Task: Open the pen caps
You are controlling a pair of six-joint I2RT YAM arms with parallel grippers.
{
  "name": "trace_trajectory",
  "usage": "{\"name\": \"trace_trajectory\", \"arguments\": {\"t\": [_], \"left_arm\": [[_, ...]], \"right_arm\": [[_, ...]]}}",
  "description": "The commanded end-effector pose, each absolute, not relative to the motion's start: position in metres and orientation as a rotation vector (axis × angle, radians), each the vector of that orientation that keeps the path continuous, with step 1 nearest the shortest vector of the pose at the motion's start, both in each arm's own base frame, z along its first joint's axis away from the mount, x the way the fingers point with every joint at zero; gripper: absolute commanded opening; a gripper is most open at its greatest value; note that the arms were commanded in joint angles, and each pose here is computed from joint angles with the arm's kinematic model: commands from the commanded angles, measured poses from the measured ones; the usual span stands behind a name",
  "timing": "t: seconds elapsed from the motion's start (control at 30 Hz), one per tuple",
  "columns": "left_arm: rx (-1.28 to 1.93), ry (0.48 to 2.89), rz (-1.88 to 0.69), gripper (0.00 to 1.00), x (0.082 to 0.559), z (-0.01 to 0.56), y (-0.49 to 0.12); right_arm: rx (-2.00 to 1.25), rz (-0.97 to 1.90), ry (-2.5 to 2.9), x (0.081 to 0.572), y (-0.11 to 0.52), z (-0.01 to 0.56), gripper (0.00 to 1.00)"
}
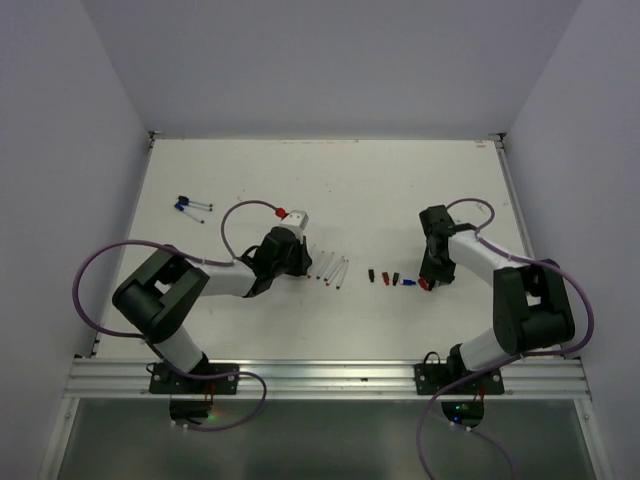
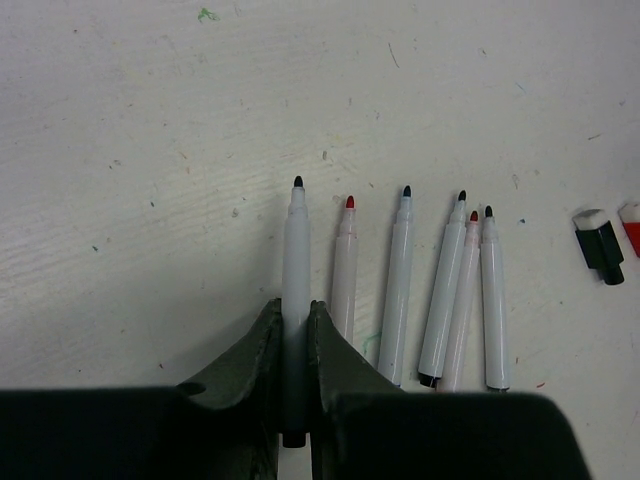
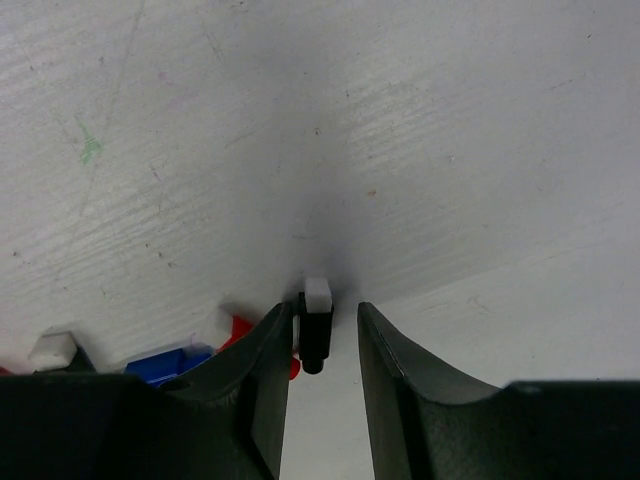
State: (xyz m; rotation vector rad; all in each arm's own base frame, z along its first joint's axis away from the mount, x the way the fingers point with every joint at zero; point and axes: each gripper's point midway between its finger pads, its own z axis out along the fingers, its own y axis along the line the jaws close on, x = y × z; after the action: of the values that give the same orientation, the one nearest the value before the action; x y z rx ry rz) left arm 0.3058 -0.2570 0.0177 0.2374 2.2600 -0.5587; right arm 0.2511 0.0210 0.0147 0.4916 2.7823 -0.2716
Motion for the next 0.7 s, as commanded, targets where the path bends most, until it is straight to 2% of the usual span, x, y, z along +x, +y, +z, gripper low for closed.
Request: {"name": "trace_trajectory", "arguments": {"t": [0.0,0.27,0.67], "left_arm": [[0.224,2.328,-0.538,0.13,0.299,0.002,-0.251],[0.205,2.346,-0.523,0.25,0.294,-0.001,-0.245],[0.161,2.334,-0.493,0.31,0.297,0.005,-0.239]], "right_arm": [[0.488,-0.233,2.749,0.256,0.023,0.021,0.37],[0.477,-0.201,2.72,0.26,0.025,0.033,0.38],[0.46,-0.16,2.687,0.264,0.028,0.045,0.38]]}}
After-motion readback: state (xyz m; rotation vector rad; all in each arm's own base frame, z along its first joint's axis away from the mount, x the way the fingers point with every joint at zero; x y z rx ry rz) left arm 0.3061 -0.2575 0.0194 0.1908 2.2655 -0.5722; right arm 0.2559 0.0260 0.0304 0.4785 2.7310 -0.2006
